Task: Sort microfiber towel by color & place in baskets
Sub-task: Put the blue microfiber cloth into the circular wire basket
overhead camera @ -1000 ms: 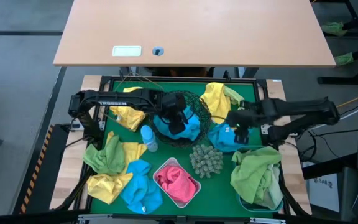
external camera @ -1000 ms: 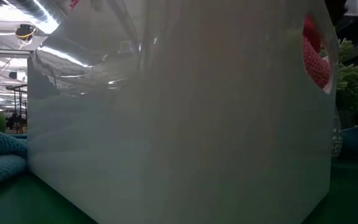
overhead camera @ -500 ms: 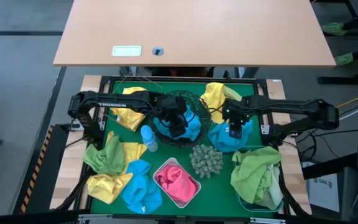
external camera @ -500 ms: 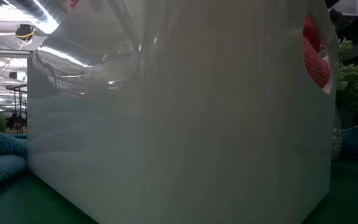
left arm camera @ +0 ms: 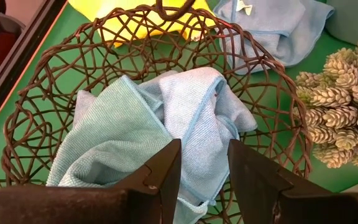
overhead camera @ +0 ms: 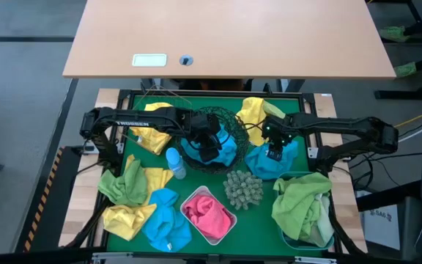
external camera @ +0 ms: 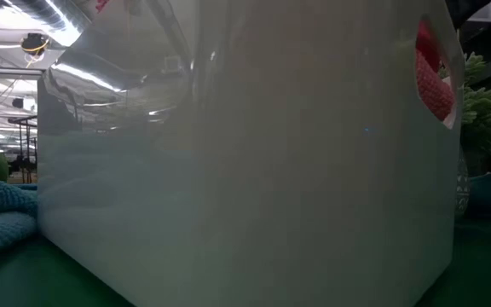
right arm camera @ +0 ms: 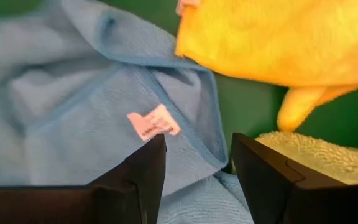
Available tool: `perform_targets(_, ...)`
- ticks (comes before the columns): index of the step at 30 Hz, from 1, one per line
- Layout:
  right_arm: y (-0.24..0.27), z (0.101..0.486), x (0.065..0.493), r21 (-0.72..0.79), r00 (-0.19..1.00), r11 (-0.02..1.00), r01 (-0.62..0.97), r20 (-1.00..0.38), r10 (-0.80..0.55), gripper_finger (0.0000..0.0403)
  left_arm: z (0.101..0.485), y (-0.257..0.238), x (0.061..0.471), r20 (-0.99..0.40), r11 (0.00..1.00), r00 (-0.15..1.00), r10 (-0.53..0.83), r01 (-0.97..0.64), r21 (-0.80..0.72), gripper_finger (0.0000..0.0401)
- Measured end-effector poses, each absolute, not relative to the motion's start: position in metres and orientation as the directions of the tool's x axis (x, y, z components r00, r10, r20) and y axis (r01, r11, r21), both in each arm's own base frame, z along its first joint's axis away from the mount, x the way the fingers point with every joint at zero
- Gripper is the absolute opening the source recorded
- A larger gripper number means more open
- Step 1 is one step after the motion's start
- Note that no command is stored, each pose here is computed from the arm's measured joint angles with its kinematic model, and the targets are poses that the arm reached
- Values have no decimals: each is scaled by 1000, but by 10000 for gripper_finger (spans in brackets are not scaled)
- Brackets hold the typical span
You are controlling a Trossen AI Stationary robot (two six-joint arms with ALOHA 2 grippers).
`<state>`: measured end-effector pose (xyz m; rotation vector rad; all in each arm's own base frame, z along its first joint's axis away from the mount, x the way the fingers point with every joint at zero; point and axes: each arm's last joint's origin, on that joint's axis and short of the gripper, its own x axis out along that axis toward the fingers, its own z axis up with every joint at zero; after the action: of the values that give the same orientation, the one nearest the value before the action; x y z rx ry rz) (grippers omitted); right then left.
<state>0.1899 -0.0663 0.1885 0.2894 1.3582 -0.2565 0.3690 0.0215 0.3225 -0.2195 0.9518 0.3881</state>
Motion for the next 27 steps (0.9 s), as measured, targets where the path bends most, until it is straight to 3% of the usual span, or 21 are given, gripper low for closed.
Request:
perform_targets(21, -70, 148, 202, 67, 29, 936, 344, -998, 61, 183, 322, 22, 369, -825, 909, 519, 225, -416, -13, 126)
perform_targets(27, -68, 145, 203, 122, 33, 938, 324, -993, 118, 135, 322, 22, 369, -825, 909, 519, 225, -416, -13, 126)
